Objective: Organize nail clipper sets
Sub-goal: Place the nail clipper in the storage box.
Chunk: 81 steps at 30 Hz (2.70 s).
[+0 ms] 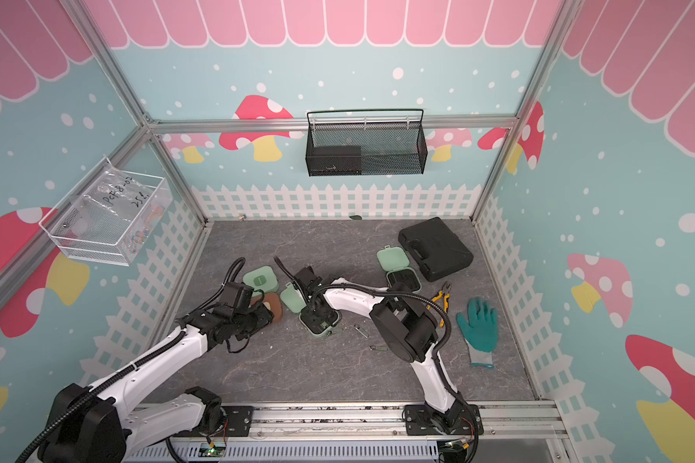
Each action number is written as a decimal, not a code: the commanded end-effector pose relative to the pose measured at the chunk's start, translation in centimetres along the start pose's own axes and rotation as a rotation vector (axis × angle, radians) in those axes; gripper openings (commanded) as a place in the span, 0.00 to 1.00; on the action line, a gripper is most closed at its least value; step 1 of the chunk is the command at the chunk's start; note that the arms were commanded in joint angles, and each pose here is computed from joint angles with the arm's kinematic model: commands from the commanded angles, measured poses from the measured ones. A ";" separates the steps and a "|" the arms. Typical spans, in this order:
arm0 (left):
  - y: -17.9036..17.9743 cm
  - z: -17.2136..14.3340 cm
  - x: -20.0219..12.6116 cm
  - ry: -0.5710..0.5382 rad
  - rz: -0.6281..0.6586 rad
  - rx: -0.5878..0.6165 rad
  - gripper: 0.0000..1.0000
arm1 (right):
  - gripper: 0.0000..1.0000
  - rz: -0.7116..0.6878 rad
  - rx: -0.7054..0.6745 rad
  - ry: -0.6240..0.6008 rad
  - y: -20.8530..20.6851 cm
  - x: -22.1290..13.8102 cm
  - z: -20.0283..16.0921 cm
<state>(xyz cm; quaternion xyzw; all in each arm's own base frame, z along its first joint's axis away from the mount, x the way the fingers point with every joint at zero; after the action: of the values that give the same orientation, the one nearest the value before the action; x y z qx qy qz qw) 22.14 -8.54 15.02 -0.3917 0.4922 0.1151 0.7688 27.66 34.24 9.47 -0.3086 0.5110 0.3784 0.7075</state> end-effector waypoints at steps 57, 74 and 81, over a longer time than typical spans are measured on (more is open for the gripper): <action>-4.7 -3.2 2.6 0.123 -0.074 0.089 0.37 | 0.07 0.078 0.017 0.080 2.2 1.0 -1.4; -6.1 -3.6 2.6 0.158 -0.131 0.050 0.00 | 0.41 0.030 0.031 -0.168 1.0 -7.9 2.2; -6.8 -4.1 4.2 0.222 -0.133 0.032 0.00 | 0.41 -0.012 0.091 -0.229 -1.0 -11.5 0.9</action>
<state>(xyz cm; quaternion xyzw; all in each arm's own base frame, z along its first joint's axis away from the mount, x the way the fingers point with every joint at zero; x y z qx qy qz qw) 24.63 -16.02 13.80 -0.4076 0.5452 0.0198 0.7323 26.55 33.47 19.84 -0.2442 0.4403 0.3983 0.7667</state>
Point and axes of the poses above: each gripper's point midway between its finger pads, its own x axis out along the fingers, its own y axis along the line the jaws close on, z = x × y, the point moved 8 cm from there along -x, back along the fingers, and after that the axes turned 14 degrees about -x, right-handed, at the moved point
